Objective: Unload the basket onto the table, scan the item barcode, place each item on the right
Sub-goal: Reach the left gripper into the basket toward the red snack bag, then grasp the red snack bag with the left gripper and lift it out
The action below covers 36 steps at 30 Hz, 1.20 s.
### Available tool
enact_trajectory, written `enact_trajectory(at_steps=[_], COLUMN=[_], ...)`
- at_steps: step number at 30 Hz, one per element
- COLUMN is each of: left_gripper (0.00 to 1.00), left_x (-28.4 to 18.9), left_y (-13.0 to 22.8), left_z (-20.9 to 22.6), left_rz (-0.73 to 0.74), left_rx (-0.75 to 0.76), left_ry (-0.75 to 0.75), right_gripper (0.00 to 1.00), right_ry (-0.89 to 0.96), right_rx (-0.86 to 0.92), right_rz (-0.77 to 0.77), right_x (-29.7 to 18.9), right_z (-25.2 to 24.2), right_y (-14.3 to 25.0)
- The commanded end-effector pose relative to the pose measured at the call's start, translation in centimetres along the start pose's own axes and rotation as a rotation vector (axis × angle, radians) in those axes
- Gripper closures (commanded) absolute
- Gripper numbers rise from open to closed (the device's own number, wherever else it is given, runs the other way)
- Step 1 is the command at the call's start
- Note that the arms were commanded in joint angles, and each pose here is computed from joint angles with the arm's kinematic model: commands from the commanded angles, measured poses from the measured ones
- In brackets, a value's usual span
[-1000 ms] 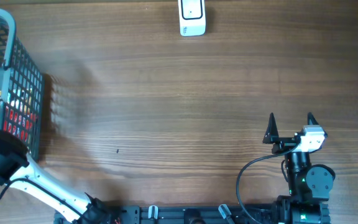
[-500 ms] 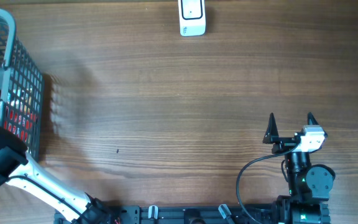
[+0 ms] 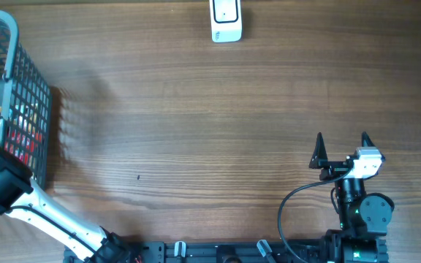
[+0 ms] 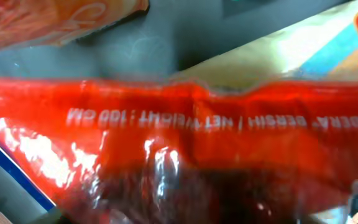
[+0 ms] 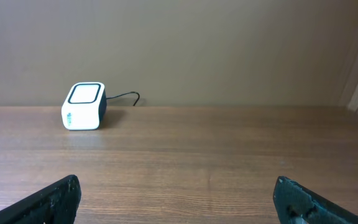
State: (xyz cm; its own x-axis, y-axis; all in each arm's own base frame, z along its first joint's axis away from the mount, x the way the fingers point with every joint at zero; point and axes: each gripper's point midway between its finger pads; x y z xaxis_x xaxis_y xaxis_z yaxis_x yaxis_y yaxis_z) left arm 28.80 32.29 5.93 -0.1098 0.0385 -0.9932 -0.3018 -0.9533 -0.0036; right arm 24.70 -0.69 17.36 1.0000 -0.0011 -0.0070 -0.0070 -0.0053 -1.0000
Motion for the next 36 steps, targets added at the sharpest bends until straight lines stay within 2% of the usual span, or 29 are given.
enact_trajectory(at_steps=[1,2,3,4,7,10,11,13,18,21,22,25,28,31,36], left_gripper=[0.54,0.55,0.62,0.76,0.79,0.82,0.9,0.96,0.96,0.96,0.96,0.96,0.96,0.96,0.93], left_x=[0.7,0.6,0.5,-0.1,-3.3,-9.3,-11.8,-18.1,-30.0,-35.9,-36.8,-36.2,-33.3,-26.8,-14.8], left_y=[0.2,0.1,0.1,-0.1,-0.8,-1.9,-2.0,-1.5,2.7,7.7,9.3,13.6,19.6,26.4,35.5], left_z=[0.1,0.1,0.1,0.0,0.0,0.0,-0.1,-1.0,-3.7,-5.4,-6.0,-8.3,-13.5,-18.9,-22.5], left_rz=[0.018,0.015,0.014,0.004,-0.057,-0.173,-0.218,-0.318,-0.463,-0.394,-0.358,-0.24,-0.119,-0.093,-0.031], left_rx=[-0.009,-0.01,-0.01,-0.011,-0.018,-0.031,-0.034,-0.027,0.082,0.124,0.167,0.256,0.415,0.609,0.862], left_ry=[-0.003,-0.002,-0.001,0.008,0.039,0.11,0.155,0.31,0.729,1.016,1.068,1.07,0.966,0.701,0.335], right_gripper=[0.0,0.0,0.0,0.0,0.0,0.0,0.0,0.0,0.0,0.0,0.0,0.0,0.0,0.0,0.0], right_ry=[0.014,0.014,0.014,0.014,0.014,0.015,0.014,0.014,0.014,0.014,0.014,0.014,0.014,0.014,0.014], right_rx=[-0.014,-0.014,-0.014,-0.014,-0.014,-0.014,-0.014,-0.014,-0.014,-0.014,-0.014,-0.014,-0.014,-0.014,-0.014], right_rz=[-0.007,-0.007,-0.007,-0.007,-0.007,-0.007,-0.007,-0.007,-0.007,-0.007,-0.007,-0.007,-0.007,-0.007,-0.007], right_x=[0.0,0.0,0.0,0.0,0.0,0.0,0.0,0.0,0.0,0.0,0.0,0.0,0.0,0.0,0.0], right_z=[-0.3,-0.3,-0.3,-0.3,-0.3,-0.3,-0.3,-0.3,-0.3,-0.3,-0.3,-0.3,-0.3,-0.3,-0.3], right_y=[-0.1,-0.1,-0.1,-0.1,-0.1,-0.1,-0.1,-0.1,-0.1,-0.1,-0.1,-0.1,-0.1,-0.1,-0.1])
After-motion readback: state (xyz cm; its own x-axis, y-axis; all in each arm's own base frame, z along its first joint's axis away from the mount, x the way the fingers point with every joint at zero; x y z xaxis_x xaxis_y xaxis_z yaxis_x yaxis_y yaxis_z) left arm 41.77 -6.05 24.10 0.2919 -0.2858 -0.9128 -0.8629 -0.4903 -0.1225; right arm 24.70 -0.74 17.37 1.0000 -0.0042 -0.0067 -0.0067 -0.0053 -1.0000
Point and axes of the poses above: each gripper's point midway between its finger pads, its own x axis out along the fingers, its own z axis along the line the jaws close on, y = z × x
